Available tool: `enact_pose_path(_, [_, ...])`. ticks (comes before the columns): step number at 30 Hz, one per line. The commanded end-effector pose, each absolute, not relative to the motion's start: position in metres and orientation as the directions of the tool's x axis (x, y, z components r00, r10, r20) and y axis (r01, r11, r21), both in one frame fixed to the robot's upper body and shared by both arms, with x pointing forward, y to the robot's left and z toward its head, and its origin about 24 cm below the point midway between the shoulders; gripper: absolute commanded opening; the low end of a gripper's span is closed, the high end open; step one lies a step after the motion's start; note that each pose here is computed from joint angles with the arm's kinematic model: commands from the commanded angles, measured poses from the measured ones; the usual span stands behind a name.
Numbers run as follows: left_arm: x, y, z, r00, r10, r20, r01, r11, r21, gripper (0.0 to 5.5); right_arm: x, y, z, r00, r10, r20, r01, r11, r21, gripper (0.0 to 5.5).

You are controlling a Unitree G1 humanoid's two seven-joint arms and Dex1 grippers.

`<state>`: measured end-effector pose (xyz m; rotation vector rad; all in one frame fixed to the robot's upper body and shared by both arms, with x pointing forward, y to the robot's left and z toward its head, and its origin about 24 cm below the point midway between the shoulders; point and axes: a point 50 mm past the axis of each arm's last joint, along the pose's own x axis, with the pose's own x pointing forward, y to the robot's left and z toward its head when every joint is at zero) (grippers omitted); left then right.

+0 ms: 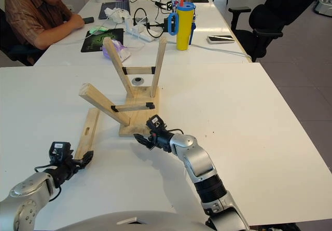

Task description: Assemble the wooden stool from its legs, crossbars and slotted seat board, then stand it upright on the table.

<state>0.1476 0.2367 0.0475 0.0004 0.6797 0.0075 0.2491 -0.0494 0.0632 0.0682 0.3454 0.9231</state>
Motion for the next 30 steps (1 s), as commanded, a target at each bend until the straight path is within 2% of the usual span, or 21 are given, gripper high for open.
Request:
enact_pose_path(1, [0.140, 0.237, 0.032, 0.738, 0.041, -0.674, -0.050, 0.999, 0.005, 3.50, 0.248, -0.060, 0.082, 0.580, 0.800, -0.156, -0.758, 0.600, 0.255, 3.52])
enact_pose_path(6, [0.147, 0.238, 0.026, 0.743, 0.068, -0.666, -0.069, 0.997, 0.024, 2.79, 0.244, -0.078, 0.089, 0.603, 0.787, -0.128, -0.739, 0.612, 0.280, 3.52])
enact_pose_path(11, [0.157, 0.241, 0.021, 0.758, 0.078, -0.648, -0.082, 0.996, 0.023, 2.09, 0.236, -0.112, 0.067, 0.658, 0.703, -0.270, -0.644, 0.711, 0.282, 3.52])
enact_pose_path(13, [0.166, 0.244, 0.022, 0.781, 0.079, -0.619, -0.088, 0.996, 0.016, 2.06, 0.234, -0.126, 0.061, 0.676, 0.671, -0.305, -0.610, 0.742, 0.279, 3.52])
enact_pose_path(16, [0.196, 0.249, 0.037, 0.849, 0.101, -0.519, -0.093, 0.995, 0.042, 2.06, 0.238, -0.145, 0.058, 0.729, 0.602, -0.326, -0.540, 0.798, 0.268, 3.52])
enact_pose_path(19, [0.236, 0.260, 0.066, 0.927, 0.139, -0.350, -0.143, 0.990, 0.014, 2.06, 0.256, -0.163, 0.063, 0.797, 0.516, -0.314, -0.470, 0.856, 0.213, 3.52])
enact_pose_path(23, [0.277, 0.273, 0.131, 0.989, 0.146, -0.028, -0.144, 0.988, 0.059, 2.06, 0.277, -0.177, 0.068, 0.848, 0.447, -0.285, -0.418, 0.895, 0.159, 3.52])
enact_pose_path(26, [0.293, 0.273, 0.178, 0.978, 0.111, 0.179, -0.131, 0.985, 0.108, 2.06, 0.291, -0.181, 0.073, 0.860, 0.442, -0.255, -0.413, 0.896, 0.162, 3.52])
enact_pose_path(30, [0.302, 0.267, 0.213, 0.943, 0.064, 0.327, -0.113, 0.985, 0.133, 2.06, 0.313, -0.176, 0.086, 0.865, 0.463, -0.192, -0.437, 0.884, 0.166, 3.52])
